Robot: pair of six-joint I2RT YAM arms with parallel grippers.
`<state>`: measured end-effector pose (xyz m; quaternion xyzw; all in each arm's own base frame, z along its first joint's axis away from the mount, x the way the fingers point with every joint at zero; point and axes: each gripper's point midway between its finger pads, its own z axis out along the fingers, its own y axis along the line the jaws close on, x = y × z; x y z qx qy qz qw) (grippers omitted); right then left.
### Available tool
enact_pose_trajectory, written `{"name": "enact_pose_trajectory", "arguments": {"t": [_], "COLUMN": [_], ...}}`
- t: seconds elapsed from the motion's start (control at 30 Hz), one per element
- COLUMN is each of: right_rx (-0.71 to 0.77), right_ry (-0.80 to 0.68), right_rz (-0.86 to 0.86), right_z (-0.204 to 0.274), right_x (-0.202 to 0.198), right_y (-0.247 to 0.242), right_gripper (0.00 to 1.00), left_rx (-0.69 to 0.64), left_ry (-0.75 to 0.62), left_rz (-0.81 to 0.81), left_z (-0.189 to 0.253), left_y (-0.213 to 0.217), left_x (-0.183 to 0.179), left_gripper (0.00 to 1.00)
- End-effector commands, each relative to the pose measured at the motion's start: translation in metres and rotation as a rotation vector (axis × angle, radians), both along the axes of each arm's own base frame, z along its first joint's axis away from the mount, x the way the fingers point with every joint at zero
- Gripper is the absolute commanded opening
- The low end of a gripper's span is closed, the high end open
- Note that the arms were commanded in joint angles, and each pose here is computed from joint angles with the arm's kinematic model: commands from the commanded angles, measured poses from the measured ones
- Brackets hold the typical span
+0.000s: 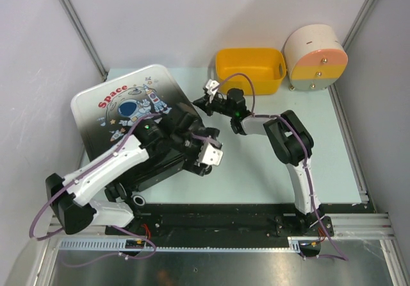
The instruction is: Open, take out, and arrange the luggage
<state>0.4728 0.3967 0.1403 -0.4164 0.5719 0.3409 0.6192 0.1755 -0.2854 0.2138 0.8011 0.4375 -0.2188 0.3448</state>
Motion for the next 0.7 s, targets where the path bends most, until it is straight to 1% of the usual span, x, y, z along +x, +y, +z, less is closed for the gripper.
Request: {"name": "enact_pose_trajectory", "arguments": {"t": [0.0,0.03,0.07,0.1,0.13,0.17,0.2,0.23,0.27,0.3,0.33,0.37,0.4,0.43,0.47,0.53,0.57,0.6,0.63,0.67], "right_rx": [0.051,0.043,0.022,0.012,0.007,0.002,0.003,0.006,-0.001,-0.007,-0.019,-0.037,-0.051,-0.06,-0.078,-0.078,-0.092,-0.092,-0.123,-0.127], "right_ry": [-0.076,-0.053,-0.017,-0.005,0.011,0.05,0.067,0.085,0.125,0.144,0.162,0.185,0.188,0.197,0.224,0.227,0.236,0.213,0.187,0.179], "right_rz": [-0.338,-0.348,-0.35,-0.355,-0.366,-0.342,-0.325,-0.31,-0.262,-0.243,-0.211,-0.201,-0.19,-0.182,-0.187,-0.17,-0.16,-0.142,-0.097,-0.087], "right_z": [0.046,0.043,0.036,0.033,0.03,0.023,0.022,0.021,0.02,0.019,0.018,0.019,0.019,0.02,0.016,0.027,0.026,0.039,0.039,0.041], "right_x": [0.066,0.07,0.07,0.071,0.074,0.071,0.07,0.068,0.06,0.055,0.048,0.042,0.038,0.035,0.034,0.029,0.027,0.022,0.015,0.01], "right_y": [-0.047,-0.054,-0.057,-0.06,-0.066,-0.065,-0.065,-0.065,-0.061,-0.06,-0.057,-0.059,-0.058,-0.059,-0.064,-0.069,-0.073,-0.075,-0.074,-0.074], "right_gripper": [0.0,0.0,0.0,0.0,0.0,0.0,0.0,0.0,0.0,0.08,0.12,0.15,0.37,0.51,0.61,0.9,0.95,1.0,1.0,1.0], "left_rx": [-0.121,-0.171,-0.206,-0.255,-0.297,-0.334,-0.373,-0.425,-0.465,-0.5,-0.535,-0.587,-0.614,-0.636,-0.668,-0.706,-0.733,-0.755,-0.781,-0.799], "left_ry": [0.151,0.172,0.177,0.226,0.245,0.266,0.33,0.328,0.324,0.352,0.323,0.288,0.312,0.273,0.241,0.256,0.251,0.275,0.268,0.285], "left_rz": [0.241,0.306,0.384,0.472,0.543,0.673,0.786,0.866,1.012,1.129,1.234,1.373,1.472,1.598,1.716,1.86,1.948,1.995,2.075,2.105], "left_z": [0.066,0.086,0.098,0.114,0.125,0.13,0.134,0.144,0.144,0.142,0.144,0.148,0.141,0.138,0.138,0.128,0.124,0.117,0.113,0.11], "left_y": [0.016,0.019,0.028,0.034,0.041,0.062,0.074,0.091,0.122,0.14,0.162,0.199,0.216,0.244,0.274,0.303,0.327,0.336,0.357,0.364], "left_x": [-0.008,-0.004,0.01,0.017,0.026,0.048,0.056,0.064,0.084,0.092,0.102,0.109,0.112,0.117,0.117,0.115,0.111,0.107,0.101,0.098], "left_gripper": [1.0,1.0,1.0,1.0,1.0,1.0,1.0,1.0,1.0,1.0,1.0,1.0,1.0,1.0,1.0,1.0,1.0,1.0,1.0,1.0]}}
